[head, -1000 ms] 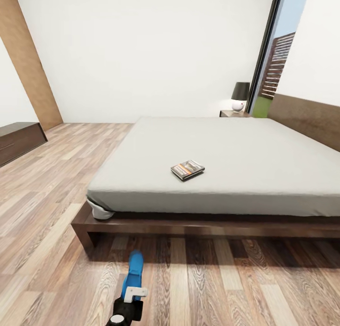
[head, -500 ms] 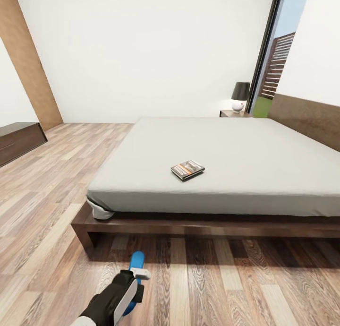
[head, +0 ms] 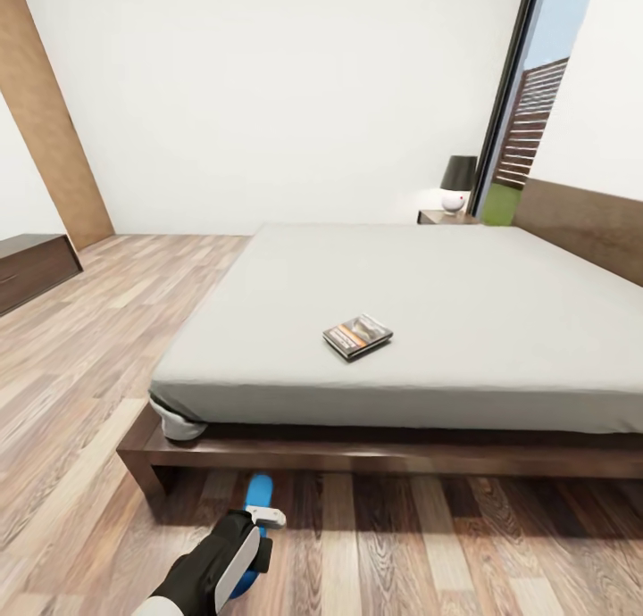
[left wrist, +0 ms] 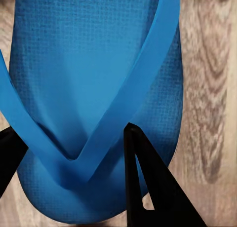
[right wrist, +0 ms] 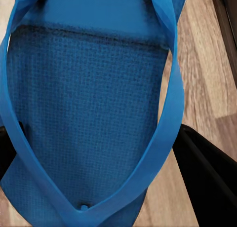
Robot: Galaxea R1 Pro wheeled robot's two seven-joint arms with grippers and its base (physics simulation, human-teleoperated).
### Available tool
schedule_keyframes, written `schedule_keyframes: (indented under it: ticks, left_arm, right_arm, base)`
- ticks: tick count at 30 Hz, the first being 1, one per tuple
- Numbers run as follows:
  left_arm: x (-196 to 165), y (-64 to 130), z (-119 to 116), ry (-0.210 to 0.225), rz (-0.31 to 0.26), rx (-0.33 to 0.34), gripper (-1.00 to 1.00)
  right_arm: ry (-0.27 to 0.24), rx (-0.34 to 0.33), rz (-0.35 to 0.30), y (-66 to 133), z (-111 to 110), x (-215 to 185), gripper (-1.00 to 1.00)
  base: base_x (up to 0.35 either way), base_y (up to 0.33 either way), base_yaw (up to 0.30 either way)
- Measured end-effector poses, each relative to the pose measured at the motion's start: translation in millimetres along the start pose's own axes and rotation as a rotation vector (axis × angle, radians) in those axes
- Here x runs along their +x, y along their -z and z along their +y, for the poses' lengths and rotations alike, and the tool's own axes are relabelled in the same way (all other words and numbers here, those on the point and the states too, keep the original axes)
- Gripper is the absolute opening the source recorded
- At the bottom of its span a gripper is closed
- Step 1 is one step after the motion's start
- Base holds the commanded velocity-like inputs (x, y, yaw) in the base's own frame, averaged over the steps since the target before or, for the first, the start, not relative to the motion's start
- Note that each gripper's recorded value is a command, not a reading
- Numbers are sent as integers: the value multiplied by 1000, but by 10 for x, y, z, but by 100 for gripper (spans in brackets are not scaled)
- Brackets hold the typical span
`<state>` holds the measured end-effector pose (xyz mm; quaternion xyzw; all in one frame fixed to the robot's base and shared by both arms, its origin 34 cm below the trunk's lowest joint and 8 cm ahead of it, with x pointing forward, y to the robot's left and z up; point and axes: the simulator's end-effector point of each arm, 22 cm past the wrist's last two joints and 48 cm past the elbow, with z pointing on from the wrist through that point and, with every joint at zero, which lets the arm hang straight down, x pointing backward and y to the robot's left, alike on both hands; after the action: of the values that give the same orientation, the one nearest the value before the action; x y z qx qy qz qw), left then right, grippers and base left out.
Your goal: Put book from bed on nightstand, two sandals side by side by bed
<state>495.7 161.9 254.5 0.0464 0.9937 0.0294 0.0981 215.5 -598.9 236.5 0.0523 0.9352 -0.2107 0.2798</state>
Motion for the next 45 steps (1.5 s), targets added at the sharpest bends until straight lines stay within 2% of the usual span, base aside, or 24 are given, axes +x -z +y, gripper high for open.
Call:
schedule_keyframes:
  ticks: [7,20,24,27,30,32,37,45]
  left_arm:
    - [-5,-1,-3,-5,-2,-3,-100]
    - [173,-200,-23,-9,50,1,-100]
    - [109,-214,-62,-13,33,7,-100]
    - [-51,-153,-103,-11,3,22,-100]
    - [-53,-168,-110,-25,28,21,-100]
    - [-51,-187,-122,-24,35,24,-100]
    - [-45,-248,-146,-17,46,34,-100]
    - [15,-360,-144,-29,67,29,-100]
  right_arm:
    - [0,1,0,-1,-7,-1,-100]
    - [23,0,48,9,-8,163,-100]
    - [30,-1,63,15,-9,214,-100]
    - [36,-2,74,19,-3,253,-100]
    - [42,-6,71,17,12,256,-100]
    - [53,-26,28,36,10,187,-100]
    - [65,-28,46,47,0,251,-100]
    - [78,-29,75,60,-5,349,-100]
  base:
    - [110,0,0]
    - [3,0,0]
    - [0,0,0]
    - [0,0,0]
    - [0,0,0]
    - [0,0,0]
    - [0,0,0]
    - [0,0,0]
